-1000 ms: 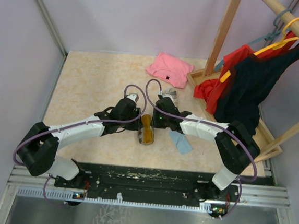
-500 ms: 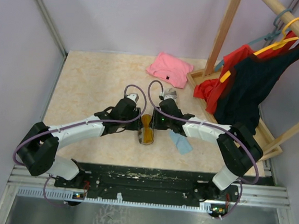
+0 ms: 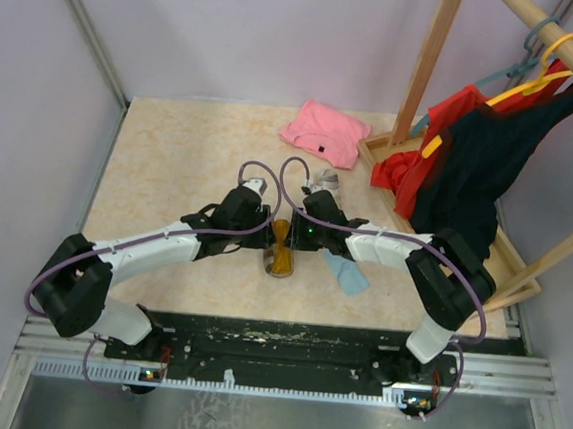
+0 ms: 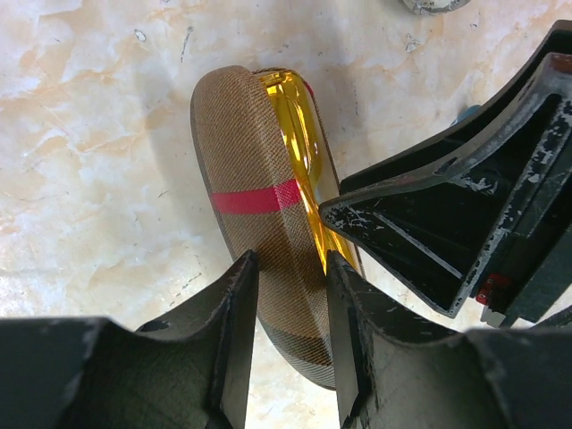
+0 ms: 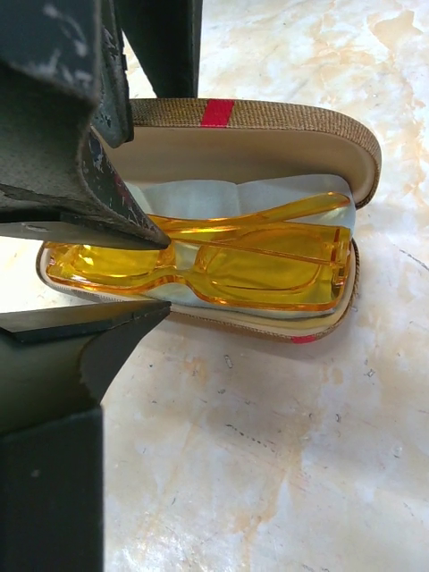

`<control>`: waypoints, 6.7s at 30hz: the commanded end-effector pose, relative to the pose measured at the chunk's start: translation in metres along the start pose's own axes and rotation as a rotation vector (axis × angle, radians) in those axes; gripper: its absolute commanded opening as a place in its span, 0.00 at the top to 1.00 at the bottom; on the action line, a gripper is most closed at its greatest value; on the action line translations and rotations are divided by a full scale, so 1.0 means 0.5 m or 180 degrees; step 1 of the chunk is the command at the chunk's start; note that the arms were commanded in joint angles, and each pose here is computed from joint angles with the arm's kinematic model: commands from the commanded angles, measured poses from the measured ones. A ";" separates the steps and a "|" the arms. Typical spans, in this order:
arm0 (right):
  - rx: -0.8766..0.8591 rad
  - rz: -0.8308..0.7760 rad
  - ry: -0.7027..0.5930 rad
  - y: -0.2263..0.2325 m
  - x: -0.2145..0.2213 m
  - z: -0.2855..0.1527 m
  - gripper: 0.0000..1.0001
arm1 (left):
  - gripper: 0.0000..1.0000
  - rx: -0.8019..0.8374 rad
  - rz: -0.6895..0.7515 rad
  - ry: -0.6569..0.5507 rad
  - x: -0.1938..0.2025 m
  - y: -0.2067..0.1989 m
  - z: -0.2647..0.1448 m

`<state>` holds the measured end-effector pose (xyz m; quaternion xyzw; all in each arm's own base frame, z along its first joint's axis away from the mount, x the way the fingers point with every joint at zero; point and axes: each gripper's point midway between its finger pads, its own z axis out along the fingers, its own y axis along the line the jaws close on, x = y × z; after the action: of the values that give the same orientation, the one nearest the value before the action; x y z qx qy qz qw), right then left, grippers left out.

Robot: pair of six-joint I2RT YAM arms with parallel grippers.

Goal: Organize the sunglasses
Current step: Adjust the sunglasses in the sunglasses case, then close the sunglasses case at the center of the board.

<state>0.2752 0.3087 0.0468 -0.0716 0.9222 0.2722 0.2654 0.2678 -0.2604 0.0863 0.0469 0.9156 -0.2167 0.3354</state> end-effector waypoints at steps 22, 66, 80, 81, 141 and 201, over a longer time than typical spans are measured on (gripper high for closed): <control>-0.0042 -0.0079 -0.0377 0.021 -0.058 -0.061 0.70 | 0.58 -0.0040 0.0086 -0.0036 -0.011 -0.001 -0.005; 0.0222 -0.0041 -0.0694 -0.085 -0.137 -0.047 0.70 | 0.57 -0.0151 0.0573 0.0093 -0.042 -0.008 0.025; 0.0133 -0.0217 -0.0548 -0.072 -0.202 0.030 0.68 | 0.58 -0.0206 0.0591 0.0145 -0.034 0.000 0.025; 0.0127 -0.0233 -0.0540 -0.070 -0.204 0.034 0.68 | 0.58 -0.0207 0.0589 0.0143 -0.035 0.001 0.025; 0.0227 -0.0445 -0.1189 -0.047 -0.247 -0.065 0.66 | 0.58 -0.0128 0.0565 0.0149 -0.035 -0.011 0.021; -0.0572 0.0435 0.0142 -0.020 0.036 0.004 0.79 | 0.58 0.0393 0.0404 0.0198 0.009 -0.052 -0.039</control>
<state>0.2556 0.2911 0.0228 -0.0294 0.9105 0.3589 0.2033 0.2471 -0.2637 0.0904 0.1300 0.9197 -0.2142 0.3024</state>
